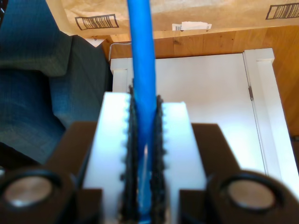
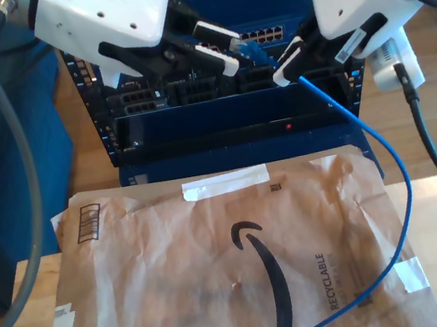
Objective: Grab the cable and plug it in
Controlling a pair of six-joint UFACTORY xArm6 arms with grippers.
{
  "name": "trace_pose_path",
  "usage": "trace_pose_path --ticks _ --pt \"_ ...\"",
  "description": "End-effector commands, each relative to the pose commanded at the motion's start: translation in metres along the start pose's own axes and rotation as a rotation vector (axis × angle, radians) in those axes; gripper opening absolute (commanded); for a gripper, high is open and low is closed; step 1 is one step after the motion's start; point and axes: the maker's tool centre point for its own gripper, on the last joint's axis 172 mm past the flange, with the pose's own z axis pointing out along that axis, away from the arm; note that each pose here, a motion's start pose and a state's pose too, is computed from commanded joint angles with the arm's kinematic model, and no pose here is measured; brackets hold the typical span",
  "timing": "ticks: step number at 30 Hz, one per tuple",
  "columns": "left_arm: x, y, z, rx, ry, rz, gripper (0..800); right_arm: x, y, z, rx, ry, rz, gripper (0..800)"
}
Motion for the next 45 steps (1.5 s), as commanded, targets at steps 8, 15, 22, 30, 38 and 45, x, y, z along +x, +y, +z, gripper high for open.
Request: trace_pose_path --ticks 8,15,22,30,38,45 --pt "0.001 0.000 0.001 0.001 -0.002 -0.002 261 0.000 0.000 0.000 -0.001 -0.001 0.001 9" --pt "0.001 0.000 0.001 0.001 -0.002 -0.002 261 0.000 0.000 0.001 -0.005 -0.005 0.004 9" --pt "-0.008 0.001 0.000 -0.003 -0.032 0.005 261 -0.003 0.001 0.000 -0.004 -0.010 0.000 9" --pt "-0.009 0.001 0.000 -0.001 -0.035 0.006 260 -0.004 0.001 0.000 -0.003 -0.011 -0.001 9" --pt "-0.004 0.000 0.003 0.004 -0.036 -0.006 260 -0.002 0.003 0.000 -0.010 -0.007 0.000 9" --pt "-0.003 0.000 0.004 0.006 -0.039 -0.010 197 -0.002 0.004 0.001 -0.014 -0.006 -0.001 9"
